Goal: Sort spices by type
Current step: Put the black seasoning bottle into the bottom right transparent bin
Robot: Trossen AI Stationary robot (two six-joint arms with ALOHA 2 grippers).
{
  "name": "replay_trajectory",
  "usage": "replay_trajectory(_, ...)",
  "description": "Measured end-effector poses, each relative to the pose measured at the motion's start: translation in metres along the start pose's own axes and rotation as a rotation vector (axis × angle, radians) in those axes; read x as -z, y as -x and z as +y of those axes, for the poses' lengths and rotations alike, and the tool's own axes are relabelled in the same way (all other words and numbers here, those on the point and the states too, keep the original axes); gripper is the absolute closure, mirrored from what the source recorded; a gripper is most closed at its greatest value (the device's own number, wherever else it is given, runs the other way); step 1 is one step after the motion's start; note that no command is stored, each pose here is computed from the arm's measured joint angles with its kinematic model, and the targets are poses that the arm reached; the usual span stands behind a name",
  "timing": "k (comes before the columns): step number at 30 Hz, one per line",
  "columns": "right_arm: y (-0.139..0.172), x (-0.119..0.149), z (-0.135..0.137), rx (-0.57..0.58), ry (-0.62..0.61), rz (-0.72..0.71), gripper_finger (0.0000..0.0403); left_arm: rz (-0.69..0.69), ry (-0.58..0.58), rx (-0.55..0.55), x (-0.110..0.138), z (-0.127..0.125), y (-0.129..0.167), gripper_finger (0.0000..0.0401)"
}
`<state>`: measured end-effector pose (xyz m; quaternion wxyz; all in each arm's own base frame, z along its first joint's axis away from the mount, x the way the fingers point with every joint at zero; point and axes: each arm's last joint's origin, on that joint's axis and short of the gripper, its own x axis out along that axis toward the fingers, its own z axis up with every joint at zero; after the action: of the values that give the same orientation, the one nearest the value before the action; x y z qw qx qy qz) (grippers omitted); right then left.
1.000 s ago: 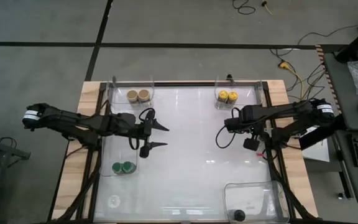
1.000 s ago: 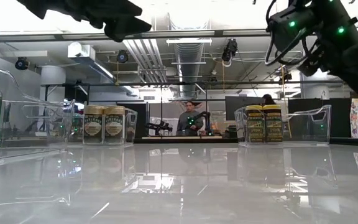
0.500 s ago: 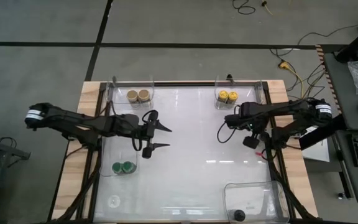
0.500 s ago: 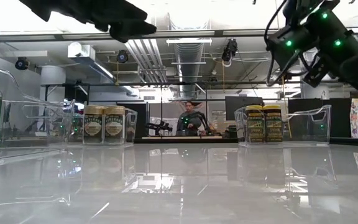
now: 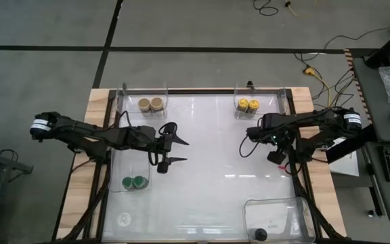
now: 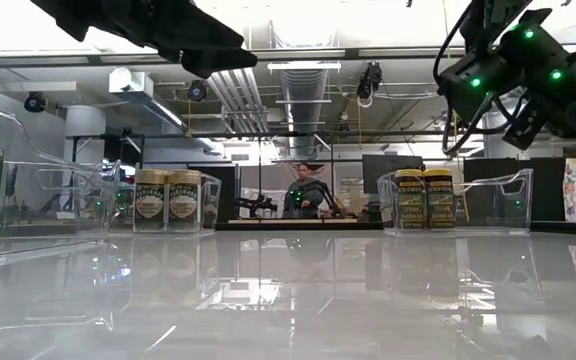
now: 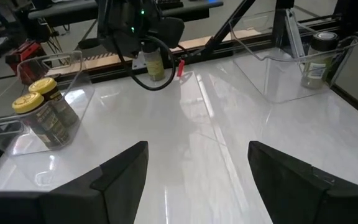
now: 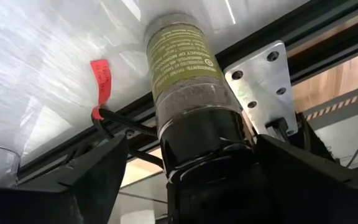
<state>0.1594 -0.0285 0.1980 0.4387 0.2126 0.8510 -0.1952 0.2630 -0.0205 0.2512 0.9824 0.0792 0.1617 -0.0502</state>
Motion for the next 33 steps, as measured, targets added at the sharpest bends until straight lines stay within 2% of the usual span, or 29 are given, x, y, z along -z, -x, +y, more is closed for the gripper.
replay_trajectory(9, -0.003, -0.004, 0.001, 0.03, 0.018, 0.024, 0.0156, -0.005, 0.003, -0.001, -0.001, 0.0, 0.001, 0.0141)
replay_trajectory(13, -0.003, -0.005, 0.002, 0.008, 0.044, 0.05, 0.0201, -0.006, 0.003, -0.001, -0.001, 0.0, 0.001, 0.0141)
replay_trajectory(18, 0.011, -0.006, 0.008, -0.002, 0.076, -0.02, 0.0204, -0.006, 0.0, -0.001, -0.001, 0.0, 0.001, 0.0141)
replay_trajectory(21, 0.024, -0.004, 0.016, 0.051, 0.146, -0.095, 0.0204, -0.004, -0.007, -0.017, -0.001, 0.001, 0.001, 0.0141)
replay_trajectory(26, 0.045, -0.003, 0.044, 0.246, 0.425, -0.212, 0.0204, 0.0, -0.02, -0.043, -0.001, 0.002, 0.001, 0.0141)
replay_trajectory(30, 0.054, -0.002, 0.076, 0.462, 0.758, -0.246, 0.0202, 0.0, -0.023, -0.044, -0.001, 0.002, 0.001, 0.0141)
replay_trajectory(33, 0.056, 0.0, 0.099, 0.624, 1.053, -0.215, 0.0201, 0.0, -0.023, -0.044, -0.001, 0.002, 0.001, 0.0141)
